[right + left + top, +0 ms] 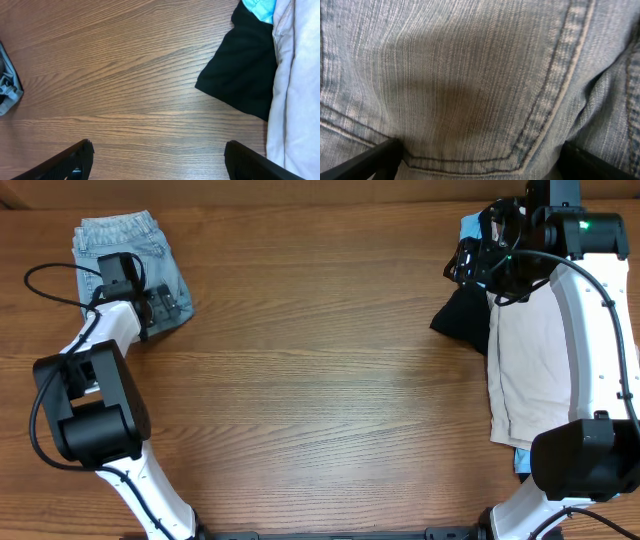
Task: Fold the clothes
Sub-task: 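Press and straighten the placed shorts with the left gripper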
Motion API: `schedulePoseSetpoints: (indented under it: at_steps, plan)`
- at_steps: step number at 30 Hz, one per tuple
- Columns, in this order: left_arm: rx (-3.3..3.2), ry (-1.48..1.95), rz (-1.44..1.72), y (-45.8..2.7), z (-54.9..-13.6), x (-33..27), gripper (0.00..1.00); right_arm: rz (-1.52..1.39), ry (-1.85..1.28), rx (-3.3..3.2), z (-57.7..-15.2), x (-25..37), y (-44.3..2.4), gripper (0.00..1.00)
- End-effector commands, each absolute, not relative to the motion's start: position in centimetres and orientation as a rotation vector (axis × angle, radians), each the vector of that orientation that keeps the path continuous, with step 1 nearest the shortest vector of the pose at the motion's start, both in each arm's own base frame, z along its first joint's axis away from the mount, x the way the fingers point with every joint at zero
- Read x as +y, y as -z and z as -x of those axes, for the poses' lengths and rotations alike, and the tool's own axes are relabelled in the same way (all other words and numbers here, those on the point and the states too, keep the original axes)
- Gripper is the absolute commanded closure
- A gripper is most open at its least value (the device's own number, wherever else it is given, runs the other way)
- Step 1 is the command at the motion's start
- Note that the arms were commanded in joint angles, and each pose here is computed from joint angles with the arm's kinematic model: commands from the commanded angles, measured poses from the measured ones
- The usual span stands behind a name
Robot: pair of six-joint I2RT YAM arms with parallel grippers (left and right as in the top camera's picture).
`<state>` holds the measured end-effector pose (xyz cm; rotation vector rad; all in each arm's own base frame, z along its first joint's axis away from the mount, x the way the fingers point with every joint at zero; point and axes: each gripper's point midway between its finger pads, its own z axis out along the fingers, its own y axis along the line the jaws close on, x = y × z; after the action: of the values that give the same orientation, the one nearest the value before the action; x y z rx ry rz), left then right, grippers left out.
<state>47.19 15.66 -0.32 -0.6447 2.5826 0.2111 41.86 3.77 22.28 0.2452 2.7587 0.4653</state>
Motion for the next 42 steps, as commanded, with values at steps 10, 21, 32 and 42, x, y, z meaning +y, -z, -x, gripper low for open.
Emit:
schedulePoseSetpoints:
  at_steps: [10, 21, 32, 42]
  plan:
    - [3.119, -0.649, 0.247, 9.8, -34.3, 18.9, 0.0, -0.247, -0.459, 2.754, -41.9, 3.6, -22.4, 0.13]
    - [2.973, -0.759, 0.145, 9.0, -37.6, 21.2, 0.05, -0.243, -0.458, 2.754, -41.9, 3.5, -22.4, 0.12]
    - [2.829, -0.797, 0.22, 8.0, -39.9, 23.5, 0.08, -0.244, -0.458, 2.754, -41.9, 3.5, -22.4, 0.13]
    - [2.648, -0.902, 0.215, 5.5, -43.4, 25.1, 0.0, -0.247, -0.459, 2.759, -41.8, 3.6, -22.3, 0.13]
